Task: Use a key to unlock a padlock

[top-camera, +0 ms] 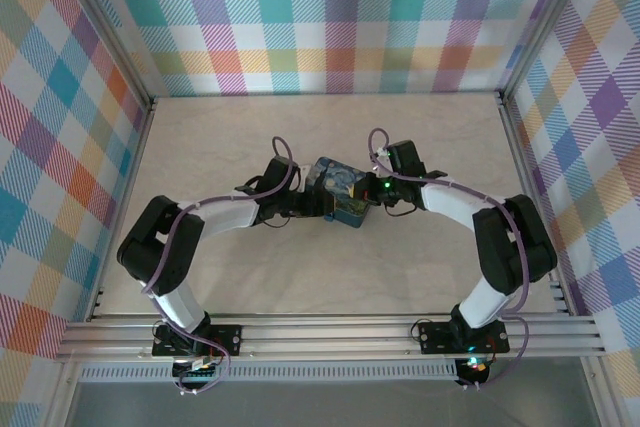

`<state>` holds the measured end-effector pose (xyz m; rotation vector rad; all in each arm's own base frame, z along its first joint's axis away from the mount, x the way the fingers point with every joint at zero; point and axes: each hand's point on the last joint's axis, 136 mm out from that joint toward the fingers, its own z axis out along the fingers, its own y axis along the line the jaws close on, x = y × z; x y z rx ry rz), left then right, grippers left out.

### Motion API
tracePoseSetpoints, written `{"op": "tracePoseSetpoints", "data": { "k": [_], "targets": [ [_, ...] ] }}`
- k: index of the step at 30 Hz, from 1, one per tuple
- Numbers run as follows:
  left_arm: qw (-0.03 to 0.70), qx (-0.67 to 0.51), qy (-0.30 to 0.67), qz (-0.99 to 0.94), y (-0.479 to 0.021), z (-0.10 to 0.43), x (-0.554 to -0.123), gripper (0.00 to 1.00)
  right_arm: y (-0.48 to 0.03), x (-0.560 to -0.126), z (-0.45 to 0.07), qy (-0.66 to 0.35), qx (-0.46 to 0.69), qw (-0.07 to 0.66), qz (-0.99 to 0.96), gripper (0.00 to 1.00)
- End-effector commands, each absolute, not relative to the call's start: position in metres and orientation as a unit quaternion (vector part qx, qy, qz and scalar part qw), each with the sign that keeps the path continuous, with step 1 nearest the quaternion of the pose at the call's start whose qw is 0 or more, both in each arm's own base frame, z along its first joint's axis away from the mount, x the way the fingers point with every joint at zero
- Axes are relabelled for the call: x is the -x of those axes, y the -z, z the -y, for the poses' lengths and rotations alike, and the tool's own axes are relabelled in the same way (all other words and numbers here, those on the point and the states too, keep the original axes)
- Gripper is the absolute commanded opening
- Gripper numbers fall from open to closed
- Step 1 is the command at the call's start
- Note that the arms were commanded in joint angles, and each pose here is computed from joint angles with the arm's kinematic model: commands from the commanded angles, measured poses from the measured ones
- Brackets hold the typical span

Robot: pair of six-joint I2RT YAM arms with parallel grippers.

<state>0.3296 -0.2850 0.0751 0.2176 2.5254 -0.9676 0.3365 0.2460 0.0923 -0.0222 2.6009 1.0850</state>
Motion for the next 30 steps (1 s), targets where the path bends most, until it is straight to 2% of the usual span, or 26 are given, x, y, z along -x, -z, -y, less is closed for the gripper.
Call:
{"op": "tracePoseSetpoints", "data": {
  "k": [1,9,15,30],
  "targets": [
    [0.246,-0.098,0.346,-0.9,-0.084,0.283,-0.339,0.72,-0.062,-0.329,-0.234,-0.347,-0.016,0.127,-0.929,0.0],
    [0.278,-0.109,0.342,-0.891,-0.09,0.263,-0.313,0.74,-0.06,-0.328,-0.234,-0.35,-0.018,0.127,-0.928,0.0],
    [0.279,-0.137,0.347,-0.885,-0.081,0.273,-0.299,0.74,-0.058,-0.329,-0.234,-0.351,-0.019,0.125,-0.928,0.0],
    [0.288,-0.186,0.314,-0.885,-0.06,0.302,-0.317,0.68,-0.057,-0.327,-0.233,-0.348,-0.021,0.121,-0.929,0.0]
  ]
}}
